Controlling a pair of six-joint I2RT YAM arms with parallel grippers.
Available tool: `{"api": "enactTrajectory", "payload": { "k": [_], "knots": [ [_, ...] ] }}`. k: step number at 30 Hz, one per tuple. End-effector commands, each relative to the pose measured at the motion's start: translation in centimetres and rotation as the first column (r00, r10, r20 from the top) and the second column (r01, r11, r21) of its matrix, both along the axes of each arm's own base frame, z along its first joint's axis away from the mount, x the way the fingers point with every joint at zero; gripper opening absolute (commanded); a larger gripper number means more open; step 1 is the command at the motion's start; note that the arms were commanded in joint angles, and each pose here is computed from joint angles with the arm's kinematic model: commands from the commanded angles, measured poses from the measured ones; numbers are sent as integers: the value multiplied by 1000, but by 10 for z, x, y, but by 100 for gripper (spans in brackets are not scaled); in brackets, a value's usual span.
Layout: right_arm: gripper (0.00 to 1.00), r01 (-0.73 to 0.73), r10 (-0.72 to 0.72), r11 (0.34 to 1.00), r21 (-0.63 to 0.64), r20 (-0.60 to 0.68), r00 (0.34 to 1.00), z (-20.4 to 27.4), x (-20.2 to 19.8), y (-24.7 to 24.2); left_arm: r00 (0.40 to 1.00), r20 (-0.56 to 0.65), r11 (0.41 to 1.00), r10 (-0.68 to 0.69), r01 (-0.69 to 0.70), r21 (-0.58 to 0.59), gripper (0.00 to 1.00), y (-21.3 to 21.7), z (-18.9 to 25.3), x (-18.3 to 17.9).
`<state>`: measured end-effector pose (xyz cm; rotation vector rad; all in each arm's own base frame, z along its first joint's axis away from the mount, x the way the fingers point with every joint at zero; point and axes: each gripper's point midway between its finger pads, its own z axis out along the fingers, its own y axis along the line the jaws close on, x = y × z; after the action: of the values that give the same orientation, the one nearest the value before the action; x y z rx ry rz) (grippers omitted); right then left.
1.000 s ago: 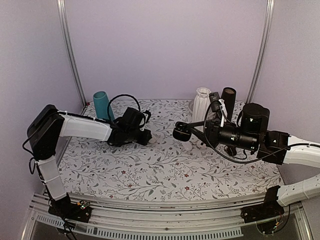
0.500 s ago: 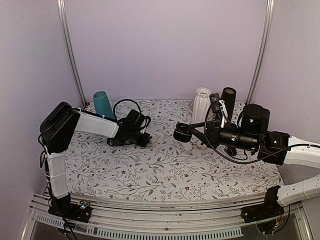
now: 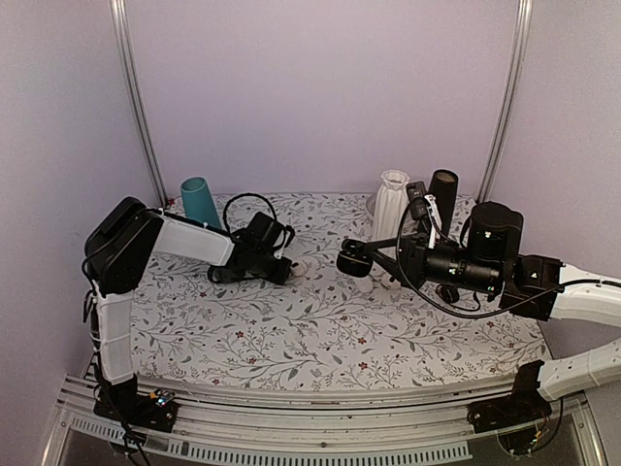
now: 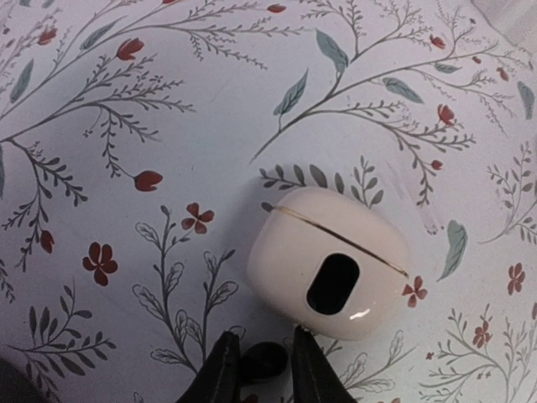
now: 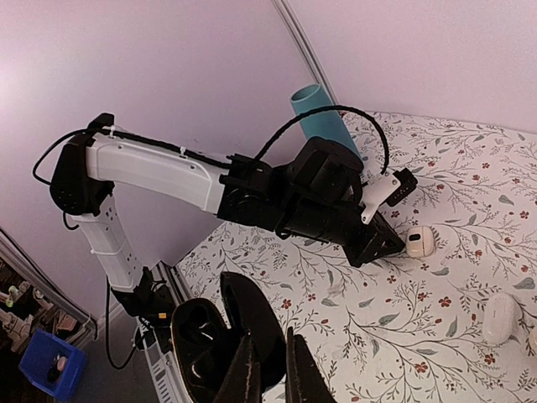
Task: Insert the wireless bluetooth earbuds into the charging case
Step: Move the left earbud to the center of the board.
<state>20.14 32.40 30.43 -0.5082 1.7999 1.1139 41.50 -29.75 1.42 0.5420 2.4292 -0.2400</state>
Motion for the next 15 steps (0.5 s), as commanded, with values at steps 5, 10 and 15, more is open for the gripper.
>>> {"api": "enactTrajectory", "payload": {
  "k": [5,10,15],
  "knots": [
    [3,9,-9,1000,-9,-13,1000,-4,3,-1,998,7,998,-59,59,-22,14,-7,0,6],
    [3,36,-36,998,-48,-3,999,-10,7,-5,991,-8,988,-135,134,-74,8,-19,4,-4],
    [3,63,-63,993,-100,6,998,-21,11,-8,965,-33,948,-259,248,-199,6,-36,18,-39]
  ]
}}
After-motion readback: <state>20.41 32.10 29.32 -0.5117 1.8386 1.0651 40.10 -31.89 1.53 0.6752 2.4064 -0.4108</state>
